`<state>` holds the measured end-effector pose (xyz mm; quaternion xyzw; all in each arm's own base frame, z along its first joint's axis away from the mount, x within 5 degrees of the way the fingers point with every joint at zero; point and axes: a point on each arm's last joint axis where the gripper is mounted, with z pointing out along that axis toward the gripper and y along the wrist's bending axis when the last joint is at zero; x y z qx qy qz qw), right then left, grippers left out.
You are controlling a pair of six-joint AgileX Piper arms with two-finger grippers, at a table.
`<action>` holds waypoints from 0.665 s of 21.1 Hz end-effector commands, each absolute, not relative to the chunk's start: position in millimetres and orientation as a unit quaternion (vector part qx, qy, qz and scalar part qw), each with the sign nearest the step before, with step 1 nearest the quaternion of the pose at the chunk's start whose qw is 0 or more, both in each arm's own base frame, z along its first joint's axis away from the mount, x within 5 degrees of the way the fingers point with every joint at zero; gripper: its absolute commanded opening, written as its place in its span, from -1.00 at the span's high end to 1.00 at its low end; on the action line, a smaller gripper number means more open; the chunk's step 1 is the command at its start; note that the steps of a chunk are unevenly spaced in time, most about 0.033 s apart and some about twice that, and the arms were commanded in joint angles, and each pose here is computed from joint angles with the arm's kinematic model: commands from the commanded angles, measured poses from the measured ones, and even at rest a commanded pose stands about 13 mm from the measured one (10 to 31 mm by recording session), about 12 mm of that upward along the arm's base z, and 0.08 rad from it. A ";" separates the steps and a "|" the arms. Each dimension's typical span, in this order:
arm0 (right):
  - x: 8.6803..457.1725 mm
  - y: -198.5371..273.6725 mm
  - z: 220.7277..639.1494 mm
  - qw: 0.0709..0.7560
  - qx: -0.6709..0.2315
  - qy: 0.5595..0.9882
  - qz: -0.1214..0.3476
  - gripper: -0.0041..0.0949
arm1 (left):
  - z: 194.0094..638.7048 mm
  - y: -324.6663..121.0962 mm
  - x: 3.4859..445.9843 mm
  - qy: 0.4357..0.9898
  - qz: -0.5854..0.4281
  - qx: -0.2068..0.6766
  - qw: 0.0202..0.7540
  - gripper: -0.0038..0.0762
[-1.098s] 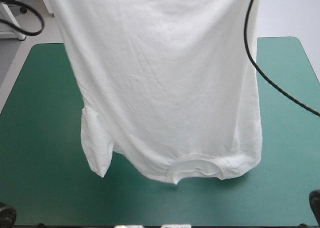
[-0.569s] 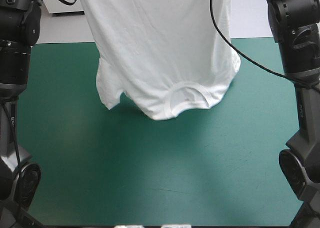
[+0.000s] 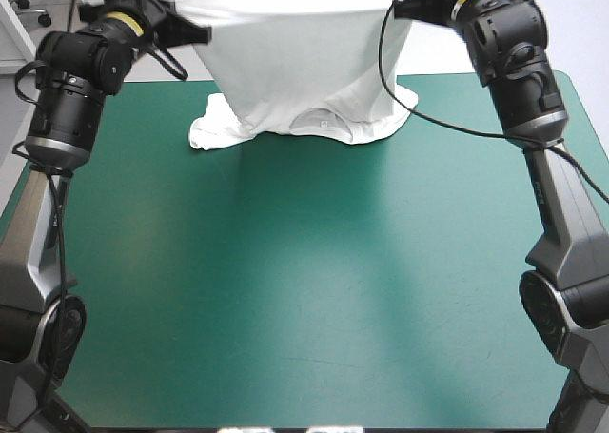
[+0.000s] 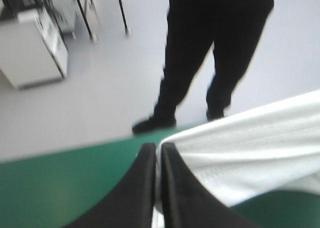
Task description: Fold the cloth
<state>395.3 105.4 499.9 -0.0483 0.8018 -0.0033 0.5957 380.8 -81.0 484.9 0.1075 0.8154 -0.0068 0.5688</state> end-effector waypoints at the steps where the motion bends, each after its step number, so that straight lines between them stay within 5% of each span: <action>1: 375.1 88.9 494.3 0.571 -0.052 0.819 -0.033 0.95 | 467.9 -72.6 364.9 0.849 0.008 0.108 0.517 0.93; 3: 365.1 87.4 422.3 0.469 -0.078 0.879 -0.048 0.95 | 418.5 -70.1 352.1 0.891 0.007 0.107 0.442 0.93; 9: 314.3 86.0 308.8 0.337 -0.067 0.939 0.020 0.95 | 307.7 -61.9 277.0 0.951 -0.035 0.094 0.292 0.93; 14: 280.9 86.1 270.5 0.263 -0.042 0.962 0.063 0.95 | 267.4 -55.4 218.0 0.968 -0.070 0.077 0.228 0.93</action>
